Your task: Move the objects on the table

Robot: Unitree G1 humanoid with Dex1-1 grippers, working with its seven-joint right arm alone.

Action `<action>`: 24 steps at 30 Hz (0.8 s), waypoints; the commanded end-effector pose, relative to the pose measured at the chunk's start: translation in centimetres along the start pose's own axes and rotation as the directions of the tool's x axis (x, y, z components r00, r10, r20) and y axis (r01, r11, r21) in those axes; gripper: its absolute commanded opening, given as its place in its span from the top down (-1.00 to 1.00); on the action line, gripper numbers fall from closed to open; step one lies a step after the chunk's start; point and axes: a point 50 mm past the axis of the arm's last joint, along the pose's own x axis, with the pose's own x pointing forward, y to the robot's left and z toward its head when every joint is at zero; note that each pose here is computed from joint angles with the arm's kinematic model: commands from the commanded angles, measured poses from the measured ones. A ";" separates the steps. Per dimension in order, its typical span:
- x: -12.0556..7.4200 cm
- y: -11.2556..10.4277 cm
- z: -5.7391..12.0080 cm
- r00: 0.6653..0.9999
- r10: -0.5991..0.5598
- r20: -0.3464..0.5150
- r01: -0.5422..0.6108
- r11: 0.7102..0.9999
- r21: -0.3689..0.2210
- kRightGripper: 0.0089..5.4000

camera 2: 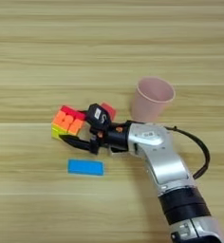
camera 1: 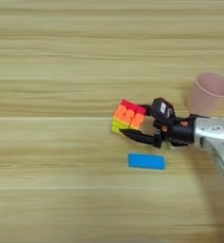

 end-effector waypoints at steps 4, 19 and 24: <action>-0.5 -0.6 2.8 0.998 0.017 0.064 -0.008 0.990 -0.138 -0.23; 0.2 2.0 2.4 0.977 0.207 0.051 -0.193 0.961 -0.200 -0.23; 1.5 3.1 2.0 0.963 0.268 0.034 -0.256 0.946 -0.199 -0.23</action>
